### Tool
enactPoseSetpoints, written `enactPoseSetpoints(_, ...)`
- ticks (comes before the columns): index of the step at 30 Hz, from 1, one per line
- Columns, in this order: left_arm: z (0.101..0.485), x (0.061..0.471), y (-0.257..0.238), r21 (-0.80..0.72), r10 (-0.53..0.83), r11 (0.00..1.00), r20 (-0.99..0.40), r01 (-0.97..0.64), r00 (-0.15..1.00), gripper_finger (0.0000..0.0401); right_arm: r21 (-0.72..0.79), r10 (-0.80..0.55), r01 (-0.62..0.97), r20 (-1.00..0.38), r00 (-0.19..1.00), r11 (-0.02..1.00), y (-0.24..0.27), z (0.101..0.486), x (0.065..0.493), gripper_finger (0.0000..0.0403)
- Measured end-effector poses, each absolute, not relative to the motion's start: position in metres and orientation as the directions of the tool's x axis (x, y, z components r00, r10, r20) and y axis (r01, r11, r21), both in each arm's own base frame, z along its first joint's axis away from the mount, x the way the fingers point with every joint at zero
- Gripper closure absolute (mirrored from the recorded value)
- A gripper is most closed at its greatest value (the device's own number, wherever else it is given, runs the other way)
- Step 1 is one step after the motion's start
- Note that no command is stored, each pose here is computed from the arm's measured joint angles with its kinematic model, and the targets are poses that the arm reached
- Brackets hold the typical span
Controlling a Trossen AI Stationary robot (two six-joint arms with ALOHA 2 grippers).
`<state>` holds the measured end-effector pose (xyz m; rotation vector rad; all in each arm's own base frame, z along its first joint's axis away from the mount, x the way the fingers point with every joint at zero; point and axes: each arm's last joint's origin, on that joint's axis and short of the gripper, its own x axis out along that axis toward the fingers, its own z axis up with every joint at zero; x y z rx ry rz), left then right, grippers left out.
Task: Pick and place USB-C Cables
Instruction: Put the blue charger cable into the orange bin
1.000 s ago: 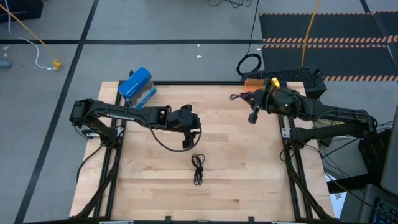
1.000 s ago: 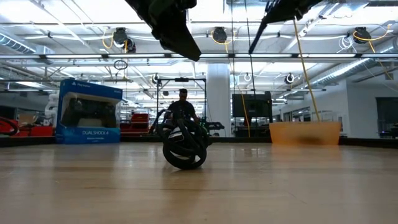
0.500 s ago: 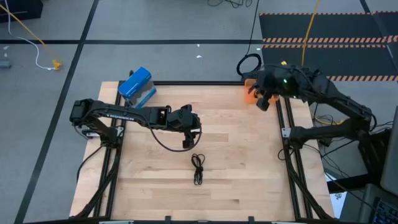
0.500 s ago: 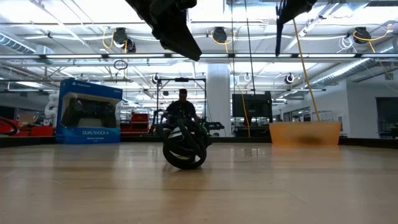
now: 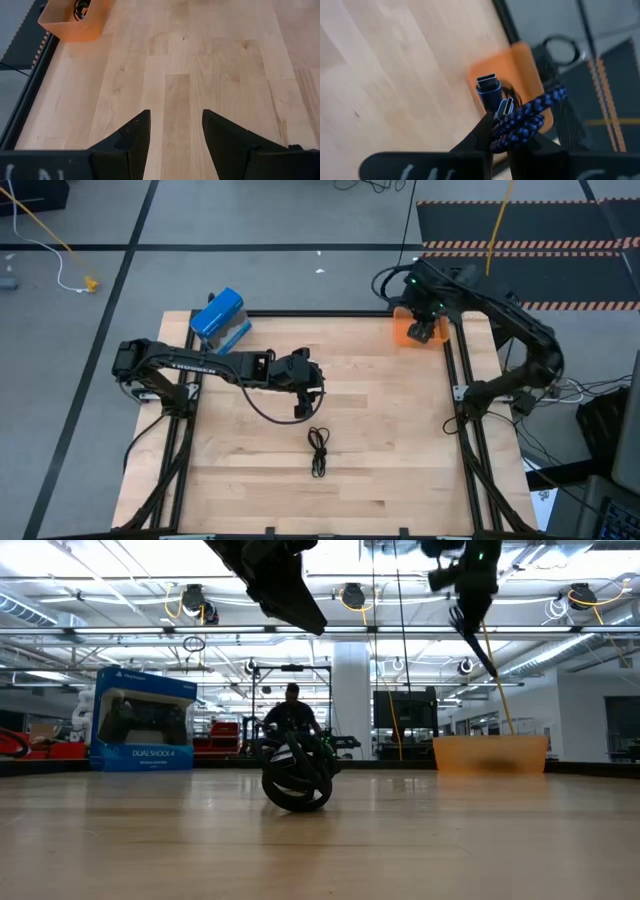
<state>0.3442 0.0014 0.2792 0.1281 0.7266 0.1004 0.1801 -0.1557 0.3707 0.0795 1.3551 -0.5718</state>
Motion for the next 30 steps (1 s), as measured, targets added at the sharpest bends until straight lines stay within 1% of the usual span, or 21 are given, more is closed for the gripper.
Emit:
enactPoseSetpoints(3,0.28,0.345,0.001,0.156,0.136,0.987,-0.652,-0.043,0.746,0.0219,-0.254,-0.279,0.412,-0.96,0.0,0.875,-0.176,0.355,0.18,0.0385)
enactPoseSetpoints(6,0.28,0.345,0.001,0.156,0.136,0.987,-0.651,-0.044,0.747,0.0219,-0.232,-0.222,0.398,-0.972,-0.071,0.888,-0.194,0.341,0.177,0.0385)
enactPoseSetpoints(12,0.282,0.346,0.001,0.154,0.135,0.987,-0.631,-0.048,0.764,0.0219,-0.199,-0.156,0.363,-0.977,-0.145,0.91,-0.224,0.322,0.167,0.0385)
enactPoseSetpoints(14,0.282,0.347,0.001,0.153,0.135,0.987,-0.626,-0.049,0.768,0.0219,-0.194,-0.143,0.351,-0.976,-0.165,0.916,-0.232,0.317,0.164,0.0385)
enactPoseSetpoints(21,0.282,0.347,0.001,0.151,0.135,0.987,-0.624,-0.051,0.77,0.0219,-0.247,-0.153,0.326,-0.945,-0.289,0.913,-0.254,0.302,0.155,0.0385)
enactPoseSetpoints(25,0.282,0.347,0.001,0.146,0.134,0.988,-0.624,-0.054,0.77,0.0219,-0.251,-0.137,0.359,-0.939,-0.314,0.899,-0.26,0.296,0.153,0.0385)
enactPoseSetpoints(30,0.282,0.347,0.001,0.142,0.133,0.988,-0.624,-0.055,0.77,0.0219,-0.253,-0.136,0.374,-0.941,-0.311,0.892,-0.265,0.29,0.156,0.0385)
